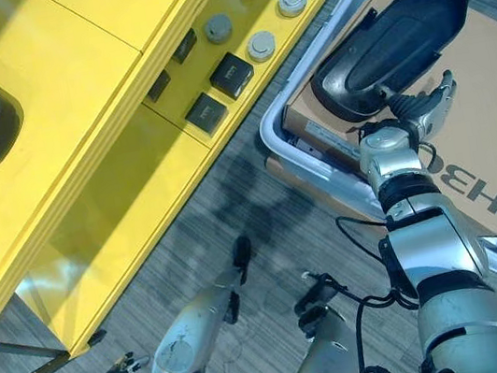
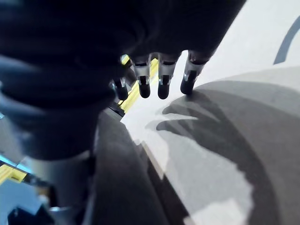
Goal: Move parts from the plastic box to the shelf.
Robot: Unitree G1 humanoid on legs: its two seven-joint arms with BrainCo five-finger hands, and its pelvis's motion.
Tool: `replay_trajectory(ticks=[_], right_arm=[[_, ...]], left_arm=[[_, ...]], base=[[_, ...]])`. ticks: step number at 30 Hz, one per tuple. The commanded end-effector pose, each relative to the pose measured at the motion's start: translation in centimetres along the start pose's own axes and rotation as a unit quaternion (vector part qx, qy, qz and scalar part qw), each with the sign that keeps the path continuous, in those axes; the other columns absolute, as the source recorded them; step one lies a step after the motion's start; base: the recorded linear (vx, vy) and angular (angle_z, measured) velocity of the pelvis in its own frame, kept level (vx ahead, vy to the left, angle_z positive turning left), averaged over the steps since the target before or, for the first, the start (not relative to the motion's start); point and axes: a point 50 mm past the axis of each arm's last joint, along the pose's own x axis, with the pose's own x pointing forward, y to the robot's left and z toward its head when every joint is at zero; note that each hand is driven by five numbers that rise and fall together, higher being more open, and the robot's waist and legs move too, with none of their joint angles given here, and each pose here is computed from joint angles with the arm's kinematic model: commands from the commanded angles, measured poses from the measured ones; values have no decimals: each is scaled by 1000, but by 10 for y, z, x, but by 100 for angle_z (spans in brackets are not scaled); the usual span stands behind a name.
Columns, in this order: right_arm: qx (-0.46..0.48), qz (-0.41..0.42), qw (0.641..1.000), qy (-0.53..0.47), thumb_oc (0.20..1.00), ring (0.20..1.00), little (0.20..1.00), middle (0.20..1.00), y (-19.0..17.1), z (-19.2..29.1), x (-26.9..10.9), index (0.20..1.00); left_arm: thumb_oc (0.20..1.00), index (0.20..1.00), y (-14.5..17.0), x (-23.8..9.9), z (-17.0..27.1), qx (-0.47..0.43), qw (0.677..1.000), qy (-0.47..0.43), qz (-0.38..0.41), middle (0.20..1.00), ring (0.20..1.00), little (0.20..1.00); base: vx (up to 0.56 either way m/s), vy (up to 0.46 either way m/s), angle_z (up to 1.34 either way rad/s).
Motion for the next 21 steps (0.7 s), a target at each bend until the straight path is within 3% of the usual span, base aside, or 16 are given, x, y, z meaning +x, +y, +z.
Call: replay_trajectory(ticks=[1,4,9,10,11,12,13,21], right_arm=[[-177,-20,983,-32,1000,1000,1000,1000,-27,-5,20,1000],[-267,-1,964,-3,1000,1000,1000,1000,-42,-27,30,1000],[-211,16,976,52,1000,1000,1000,1000,-51,-39,35,1000],[-189,17,980,65,598,598,598,598,-51,-43,35,598],[-166,19,983,79,492,492,492,492,-51,-46,35,492],[-139,24,986,93,272,272,272,272,-51,-49,34,272],[-118,27,987,104,200,200,200,200,-50,-53,33,200],[-103,37,989,101,200,200,200,200,-46,-55,31,200]], left_arm=[[1000,1000,18,-10,-19,20,999,36,11,1000,1000,1000],[1000,1000,31,-12,-17,24,999,32,21,1000,1000,1000],[1000,1000,43,-13,-13,17,999,24,36,1000,1000,1000],[1000,1000,43,-13,-13,17,999,23,37,1000,1000,1000],[1000,1000,43,-14,-12,16,999,22,38,1000,1000,1000],[1000,1000,43,-14,-12,14,999,20,39,1000,1000,1000],[1000,1000,43,-13,-12,11,999,19,39,1000,1000,1000],[1000,1000,38,-13,-12,14,999,14,34,1000,1000,1000]], base=[[-3,-14,10],[-5,-70,9],[-20,-56,4],[-15,-29,3],[0,0,0],[0,0,0],[-14,3,-3],[-5,-4,-1]])
